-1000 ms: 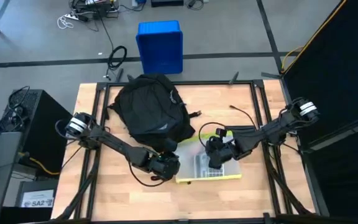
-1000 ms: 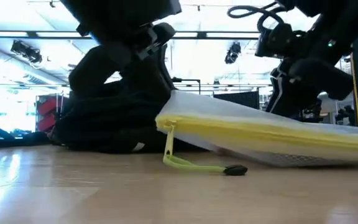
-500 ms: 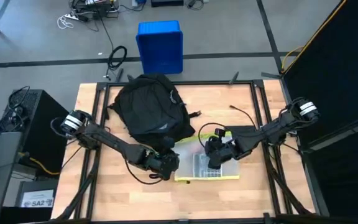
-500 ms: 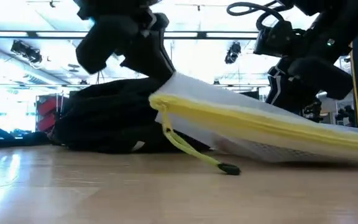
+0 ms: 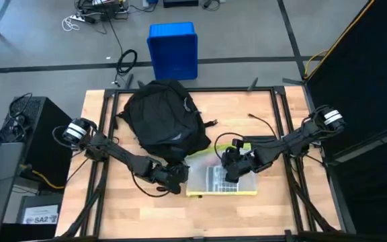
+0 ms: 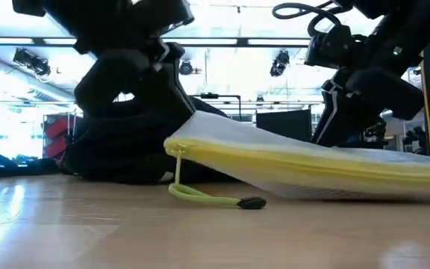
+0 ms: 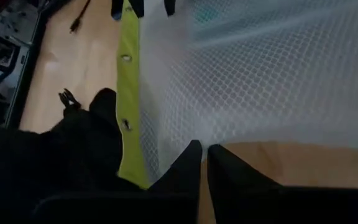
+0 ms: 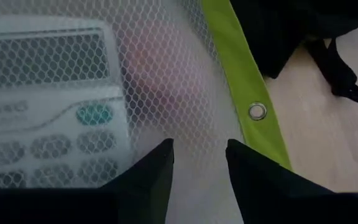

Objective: Unpack backpack
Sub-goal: Open the zip lock bag

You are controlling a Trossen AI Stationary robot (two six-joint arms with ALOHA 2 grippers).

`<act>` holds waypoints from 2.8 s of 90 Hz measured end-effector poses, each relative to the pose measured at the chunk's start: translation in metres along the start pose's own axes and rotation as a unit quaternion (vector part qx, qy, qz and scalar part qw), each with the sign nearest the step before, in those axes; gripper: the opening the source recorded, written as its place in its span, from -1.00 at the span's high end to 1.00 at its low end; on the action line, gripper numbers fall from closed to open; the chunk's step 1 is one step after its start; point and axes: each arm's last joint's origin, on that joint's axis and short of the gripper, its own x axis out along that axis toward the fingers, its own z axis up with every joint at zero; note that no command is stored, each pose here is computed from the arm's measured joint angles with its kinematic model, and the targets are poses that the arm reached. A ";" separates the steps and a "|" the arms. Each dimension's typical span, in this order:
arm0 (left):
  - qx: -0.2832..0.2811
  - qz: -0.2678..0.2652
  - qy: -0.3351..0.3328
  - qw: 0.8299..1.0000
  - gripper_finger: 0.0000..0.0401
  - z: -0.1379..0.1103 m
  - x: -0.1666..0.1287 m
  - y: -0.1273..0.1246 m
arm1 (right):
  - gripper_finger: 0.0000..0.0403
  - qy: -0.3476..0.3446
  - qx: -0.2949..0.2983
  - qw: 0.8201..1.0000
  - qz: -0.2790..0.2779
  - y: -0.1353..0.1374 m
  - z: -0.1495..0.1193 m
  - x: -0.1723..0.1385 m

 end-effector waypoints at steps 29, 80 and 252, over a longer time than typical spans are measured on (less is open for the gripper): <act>-0.017 -0.006 -0.033 0.999 1.00 0.006 -0.030 -0.003 | 0.38 -0.004 0.004 1.000 0.001 0.000 0.001 0.000; -0.167 -0.082 -0.148 0.971 1.00 -0.056 -0.046 -0.018 | 0.38 -0.015 -0.008 1.000 0.006 0.002 0.015 -0.007; 0.290 0.103 -0.126 0.943 -0.17 -0.021 0.006 -0.105 | 0.16 -0.188 -0.007 0.961 0.201 0.095 0.024 -0.034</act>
